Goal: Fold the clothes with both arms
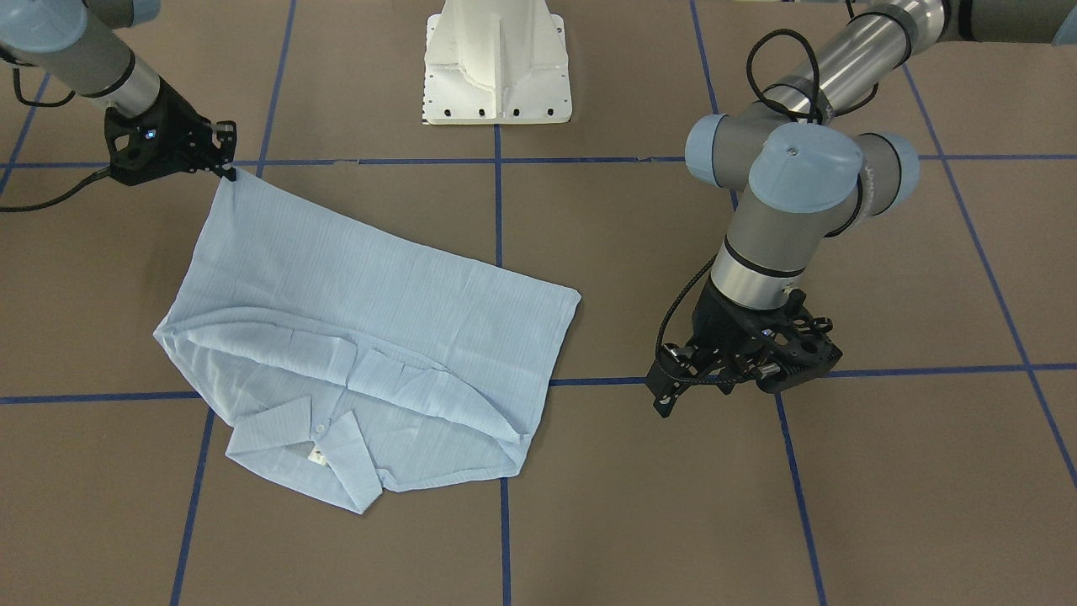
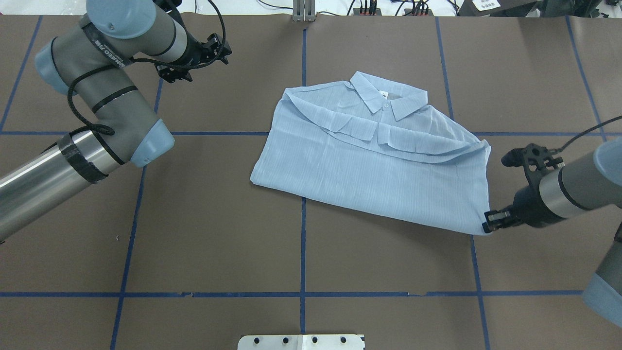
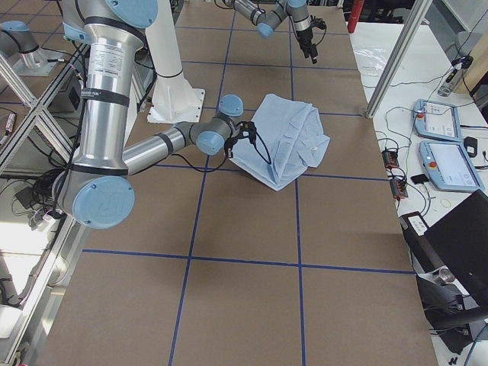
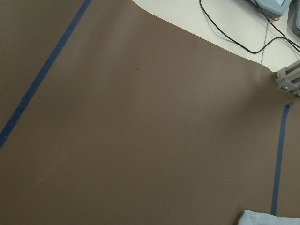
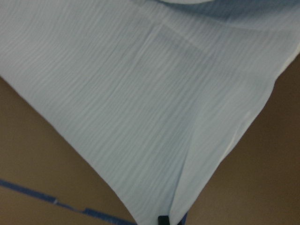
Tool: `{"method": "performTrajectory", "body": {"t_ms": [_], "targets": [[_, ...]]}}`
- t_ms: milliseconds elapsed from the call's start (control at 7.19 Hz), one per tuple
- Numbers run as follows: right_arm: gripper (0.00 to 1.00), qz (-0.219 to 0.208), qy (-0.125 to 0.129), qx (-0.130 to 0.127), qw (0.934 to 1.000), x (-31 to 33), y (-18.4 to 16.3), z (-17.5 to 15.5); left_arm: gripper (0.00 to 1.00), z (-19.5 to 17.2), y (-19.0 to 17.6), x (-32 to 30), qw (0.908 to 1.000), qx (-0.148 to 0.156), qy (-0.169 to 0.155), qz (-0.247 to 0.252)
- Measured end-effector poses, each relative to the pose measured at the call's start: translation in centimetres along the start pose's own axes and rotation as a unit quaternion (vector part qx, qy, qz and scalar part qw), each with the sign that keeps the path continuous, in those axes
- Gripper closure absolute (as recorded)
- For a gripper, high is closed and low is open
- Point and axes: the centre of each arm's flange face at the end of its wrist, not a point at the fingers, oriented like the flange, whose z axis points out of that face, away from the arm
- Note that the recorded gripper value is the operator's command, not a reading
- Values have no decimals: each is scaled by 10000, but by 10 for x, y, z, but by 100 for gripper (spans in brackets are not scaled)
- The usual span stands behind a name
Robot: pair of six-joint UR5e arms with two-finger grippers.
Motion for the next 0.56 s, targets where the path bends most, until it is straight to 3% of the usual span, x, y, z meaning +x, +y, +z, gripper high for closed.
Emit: {"method": "performTrajectory", "body": {"t_ms": [139, 417, 556], "targets": [[100, -289, -109, -375, 9988, -20, 36, 3, 1, -6, 6, -6, 10000, -8, 39, -26], [100, -729, -308, -1131, 9904, -65, 97, 22, 1, -16, 15, -19, 9999, -24, 96, -25], [1, -863, -380, -1420, 9854, -82, 120, 32, 1, -17, 18, -23, 9999, -39, 97, -19]]}}
